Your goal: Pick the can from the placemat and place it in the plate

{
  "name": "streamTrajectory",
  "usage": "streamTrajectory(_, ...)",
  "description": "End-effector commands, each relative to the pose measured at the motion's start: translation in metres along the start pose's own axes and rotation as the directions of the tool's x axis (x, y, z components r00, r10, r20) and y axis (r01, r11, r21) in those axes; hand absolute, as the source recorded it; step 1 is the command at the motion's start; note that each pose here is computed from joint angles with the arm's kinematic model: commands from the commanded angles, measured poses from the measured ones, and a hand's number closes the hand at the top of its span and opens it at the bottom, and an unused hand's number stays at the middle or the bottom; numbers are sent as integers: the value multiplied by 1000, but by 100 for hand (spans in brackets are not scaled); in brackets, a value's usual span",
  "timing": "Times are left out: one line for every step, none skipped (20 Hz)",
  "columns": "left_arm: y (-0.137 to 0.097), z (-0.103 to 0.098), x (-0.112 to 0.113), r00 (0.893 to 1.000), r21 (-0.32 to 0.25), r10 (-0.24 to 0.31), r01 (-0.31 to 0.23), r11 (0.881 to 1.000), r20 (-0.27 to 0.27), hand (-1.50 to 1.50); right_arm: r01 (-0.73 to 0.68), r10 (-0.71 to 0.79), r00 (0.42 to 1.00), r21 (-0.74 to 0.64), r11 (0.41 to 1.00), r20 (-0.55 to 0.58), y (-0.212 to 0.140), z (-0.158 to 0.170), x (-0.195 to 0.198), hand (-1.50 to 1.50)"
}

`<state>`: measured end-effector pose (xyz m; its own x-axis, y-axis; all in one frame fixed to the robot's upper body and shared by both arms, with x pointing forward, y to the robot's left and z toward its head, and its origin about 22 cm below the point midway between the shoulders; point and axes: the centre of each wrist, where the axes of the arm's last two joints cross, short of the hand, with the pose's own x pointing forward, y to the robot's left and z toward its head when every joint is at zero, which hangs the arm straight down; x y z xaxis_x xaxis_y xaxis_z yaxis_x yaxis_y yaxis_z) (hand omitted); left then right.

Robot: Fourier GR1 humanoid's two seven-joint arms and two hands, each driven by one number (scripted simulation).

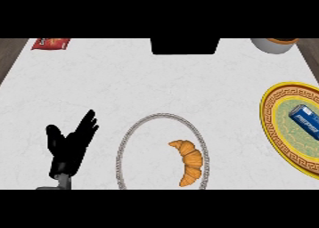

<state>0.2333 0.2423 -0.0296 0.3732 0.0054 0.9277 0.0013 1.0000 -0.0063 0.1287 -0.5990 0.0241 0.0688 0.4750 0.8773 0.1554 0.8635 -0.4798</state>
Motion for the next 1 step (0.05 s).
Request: streamTrajectory(-9, 1, 1, 1000, -10, 12, -12, 1000, 11, 0, 126, -138, 978, 87, 988, 156, 7, 22, -14, -150)
